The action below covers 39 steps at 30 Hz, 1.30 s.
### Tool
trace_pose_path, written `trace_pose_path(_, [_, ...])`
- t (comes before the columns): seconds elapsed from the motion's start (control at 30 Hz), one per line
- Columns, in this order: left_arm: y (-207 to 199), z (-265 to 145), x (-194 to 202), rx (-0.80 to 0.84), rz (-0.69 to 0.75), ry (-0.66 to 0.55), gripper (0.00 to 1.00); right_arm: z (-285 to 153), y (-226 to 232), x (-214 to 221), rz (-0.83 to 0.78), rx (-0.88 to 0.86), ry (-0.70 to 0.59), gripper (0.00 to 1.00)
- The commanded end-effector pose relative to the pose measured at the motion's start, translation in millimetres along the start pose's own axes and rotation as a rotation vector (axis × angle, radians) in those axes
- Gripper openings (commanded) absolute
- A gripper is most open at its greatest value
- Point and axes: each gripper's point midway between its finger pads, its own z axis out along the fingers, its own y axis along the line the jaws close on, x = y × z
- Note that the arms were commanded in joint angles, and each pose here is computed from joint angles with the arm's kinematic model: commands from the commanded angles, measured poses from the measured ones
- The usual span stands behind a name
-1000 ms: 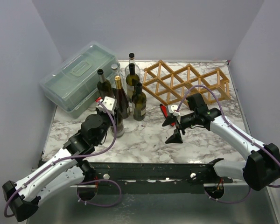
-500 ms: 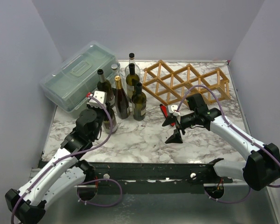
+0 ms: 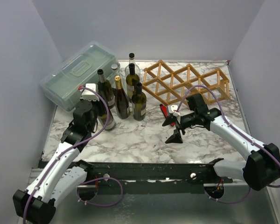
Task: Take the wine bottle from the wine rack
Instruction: Place the wine bottle at the center of the board.
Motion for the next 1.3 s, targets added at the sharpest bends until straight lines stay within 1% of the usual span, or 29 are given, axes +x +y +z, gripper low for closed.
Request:
trace_pose_path(0.0, [-3.5, 2.2, -47.8, 0.027, -0.091, -0.135, 0.0, -4.9, -2.3, -5.5, -0.024, 0.017, 0.005, 0.99])
trace_pose_path(0.2, [-2.0, 8.3, -39.3, 0.017, -0.074, -0.108, 0.0, -4.9, -2.4, -5.5, -0.025, 0.016, 0.005, 0.99])
trace_pose_path(0.23, [-2.4, 9.0, -37.5, 0.019, -0.072, -0.103, 0.02, -4.9, -2.3, -5.3, -0.023, 0.015, 0.005, 0.99])
trace_pose_path(0.3, [-2.9, 9.8, -35.9, 0.021, -0.071, -0.099, 0.1, -4.8, -2.6, -4.8, -0.025, 0.017, 0.006, 0.99])
trace_pose_path(0.43, [-4.8, 10.6, -34.7, 0.029, -0.07, -0.094, 0.22, -4.8, -2.4, -5.2, -0.027, 0.016, 0.006, 0.99])
trace_pose_path(0.5, [-5.1, 10.5, -35.4, 0.032, -0.07, -0.095, 0.28, -4.7, -2.3, -5.1, -0.025, 0.015, 0.006, 0.99])
trace_pose_path(0.6, [-5.9, 10.7, -35.8, 0.036, -0.07, -0.095, 0.34, -4.7, -2.3, -4.3, -0.024, 0.016, 0.008, 0.99])
trace_pose_path(0.93, [-12.3, 9.2, -38.0, 0.071, -0.065, -0.086, 0.42, -4.9, -2.3, -4.3, -0.025, 0.018, 0.008, 0.99])
trace_pose_path(1.07, [-13.9, 7.4, -38.7, 0.082, -0.066, -0.083, 0.44, -4.8, -2.4, -4.2, -0.025, 0.018, 0.009, 0.99])
trace_pose_path(1.27, [-15.8, 0.7, -44.8, 0.101, -0.072, -0.097, 0.52, -4.9, -2.5, -4.5, -0.026, 0.018, 0.008, 0.99])
